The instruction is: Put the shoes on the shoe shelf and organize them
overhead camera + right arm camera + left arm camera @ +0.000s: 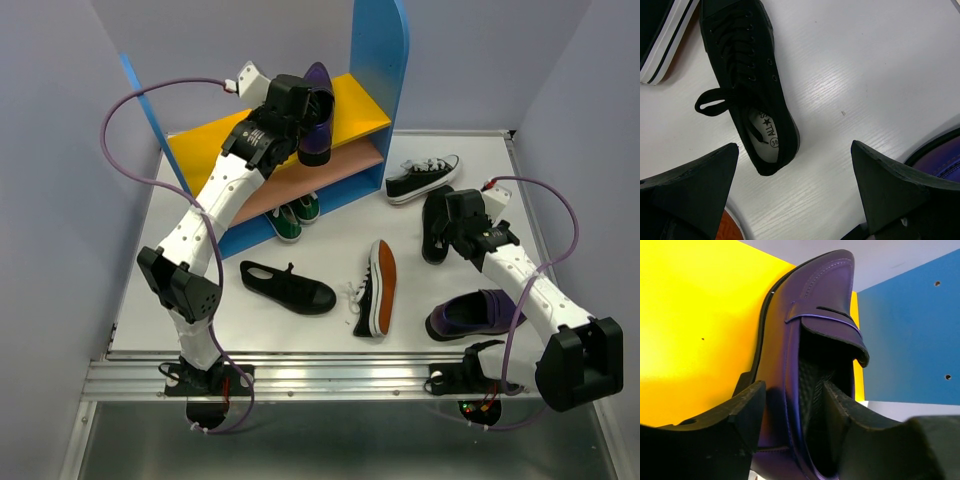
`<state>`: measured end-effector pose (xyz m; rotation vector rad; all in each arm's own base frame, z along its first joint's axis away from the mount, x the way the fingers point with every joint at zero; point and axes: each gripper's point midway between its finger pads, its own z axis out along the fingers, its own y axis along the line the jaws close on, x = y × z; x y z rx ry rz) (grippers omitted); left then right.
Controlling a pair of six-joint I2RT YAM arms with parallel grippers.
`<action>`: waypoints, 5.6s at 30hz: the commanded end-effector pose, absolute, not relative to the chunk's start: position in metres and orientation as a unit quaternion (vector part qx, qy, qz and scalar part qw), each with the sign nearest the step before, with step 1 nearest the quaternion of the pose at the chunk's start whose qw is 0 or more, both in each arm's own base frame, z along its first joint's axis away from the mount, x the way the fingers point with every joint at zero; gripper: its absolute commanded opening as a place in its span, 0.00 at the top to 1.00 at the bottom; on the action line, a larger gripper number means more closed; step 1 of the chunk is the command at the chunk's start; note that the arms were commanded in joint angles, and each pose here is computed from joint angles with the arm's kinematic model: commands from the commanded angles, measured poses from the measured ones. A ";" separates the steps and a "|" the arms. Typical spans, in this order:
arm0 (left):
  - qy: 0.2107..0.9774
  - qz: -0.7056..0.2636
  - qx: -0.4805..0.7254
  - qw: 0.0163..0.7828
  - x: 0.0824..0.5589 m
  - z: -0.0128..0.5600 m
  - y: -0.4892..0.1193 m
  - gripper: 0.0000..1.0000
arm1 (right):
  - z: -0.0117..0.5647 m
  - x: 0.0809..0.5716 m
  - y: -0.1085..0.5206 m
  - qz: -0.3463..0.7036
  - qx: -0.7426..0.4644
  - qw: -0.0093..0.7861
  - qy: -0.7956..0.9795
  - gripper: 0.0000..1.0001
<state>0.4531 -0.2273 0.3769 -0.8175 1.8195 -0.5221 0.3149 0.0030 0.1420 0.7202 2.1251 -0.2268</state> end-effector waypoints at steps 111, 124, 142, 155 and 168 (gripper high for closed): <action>0.742 -0.222 0.111 0.623 0.304 0.417 -0.239 0.21 | 0.097 0.240 0.082 0.005 0.162 0.248 0.955 0.58; 0.743 -0.216 0.120 0.622 0.309 0.418 -0.244 0.21 | 0.174 0.241 0.062 0.027 0.275 0.348 0.896 0.18; 0.746 -0.205 0.114 0.624 0.310 0.417 -0.239 0.21 | 0.100 0.172 0.027 -0.035 0.500 0.262 0.825 0.13; 0.750 -0.200 0.108 0.621 0.308 0.414 -0.234 0.21 | 0.058 0.192 0.038 -0.011 0.476 0.277 0.834 0.48; 0.744 -0.186 0.100 0.634 0.310 0.426 -0.224 0.21 | 0.167 0.211 -0.012 -0.110 0.457 0.397 0.788 0.99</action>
